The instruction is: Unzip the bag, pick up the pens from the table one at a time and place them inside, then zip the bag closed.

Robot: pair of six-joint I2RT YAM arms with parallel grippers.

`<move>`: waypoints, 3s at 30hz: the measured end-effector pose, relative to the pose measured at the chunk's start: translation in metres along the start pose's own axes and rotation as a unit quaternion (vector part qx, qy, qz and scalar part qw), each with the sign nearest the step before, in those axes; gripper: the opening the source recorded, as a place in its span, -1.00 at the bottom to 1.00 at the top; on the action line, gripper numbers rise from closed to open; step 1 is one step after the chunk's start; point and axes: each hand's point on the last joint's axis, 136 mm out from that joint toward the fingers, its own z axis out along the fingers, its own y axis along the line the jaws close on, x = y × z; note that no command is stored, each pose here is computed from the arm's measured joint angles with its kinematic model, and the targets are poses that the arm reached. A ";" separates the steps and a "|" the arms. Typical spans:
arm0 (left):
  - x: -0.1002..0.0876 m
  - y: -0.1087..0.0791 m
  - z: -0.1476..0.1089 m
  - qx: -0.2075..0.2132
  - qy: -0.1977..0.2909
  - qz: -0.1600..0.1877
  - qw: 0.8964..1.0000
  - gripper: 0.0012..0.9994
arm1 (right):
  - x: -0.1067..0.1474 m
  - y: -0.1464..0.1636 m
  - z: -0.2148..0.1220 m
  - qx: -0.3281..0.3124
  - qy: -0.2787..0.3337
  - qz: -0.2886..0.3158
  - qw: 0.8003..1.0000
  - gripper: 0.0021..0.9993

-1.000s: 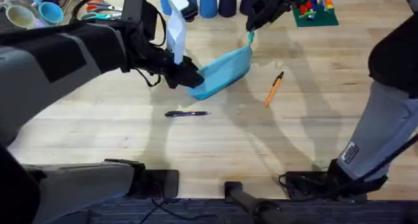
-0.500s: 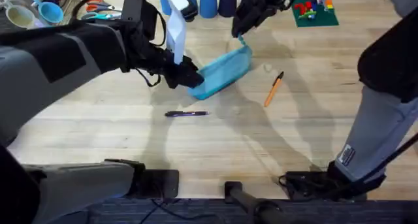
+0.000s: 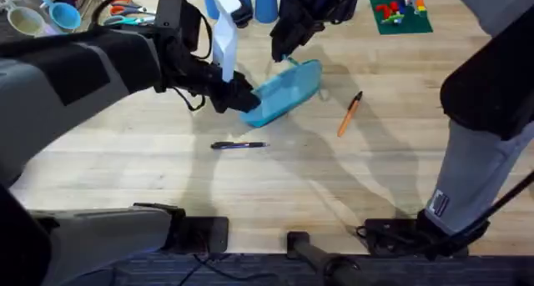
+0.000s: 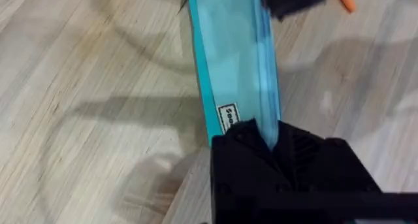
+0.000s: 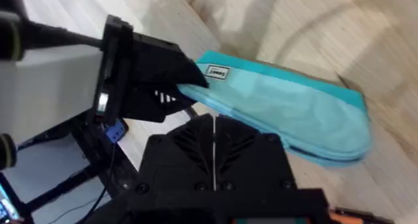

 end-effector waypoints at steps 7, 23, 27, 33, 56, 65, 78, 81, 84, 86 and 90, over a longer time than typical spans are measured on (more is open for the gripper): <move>0.000 0.000 0.000 0.000 0.000 0.000 1.000 -0.92 | 0.000 0.020 0.011 -0.009 0.011 -0.021 1.000 -0.94; 0.000 0.000 0.000 0.000 0.000 0.001 1.000 -0.92 | 0.002 0.048 0.025 -0.026 0.025 -0.047 0.998 -0.94; 0.000 0.000 0.000 0.000 0.000 0.001 1.000 -0.92 | 0.002 0.047 0.024 -0.025 0.024 -0.046 0.998 -0.94; 0.000 0.000 0.000 0.000 0.000 0.001 1.000 -0.92 | 0.007 0.042 0.017 -0.024 0.032 -0.030 0.999 -0.94; 0.000 0.000 0.000 0.000 0.000 0.001 1.000 -0.92 | 0.016 0.016 -0.089 0.186 -0.027 -0.054 0.981 0.99; 0.000 0.000 0.000 0.000 0.000 0.001 1.000 -0.92 | 0.018 0.017 -0.095 0.193 -0.029 -0.055 0.979 1.00; 0.000 0.000 0.000 0.000 0.000 0.001 1.000 -0.92 | 0.020 0.019 -0.100 0.196 -0.033 -0.056 0.978 1.00; 0.000 0.000 0.000 0.000 0.000 0.001 1.000 -0.92 | 0.021 0.023 -0.105 0.197 -0.040 -0.058 0.978 1.00; 0.000 0.000 0.000 0.000 0.000 0.001 1.000 -0.92 | 0.022 0.027 -0.114 0.200 -0.052 -0.061 0.977 1.00; 0.000 0.000 0.000 0.000 0.000 0.001 1.000 -0.92 | 0.030 0.033 -0.126 0.205 -0.071 -0.064 0.974 1.00; 0.000 0.000 0.000 0.000 0.000 0.001 1.000 -0.92 | 0.041 0.031 -0.136 0.211 -0.087 -0.059 0.972 1.00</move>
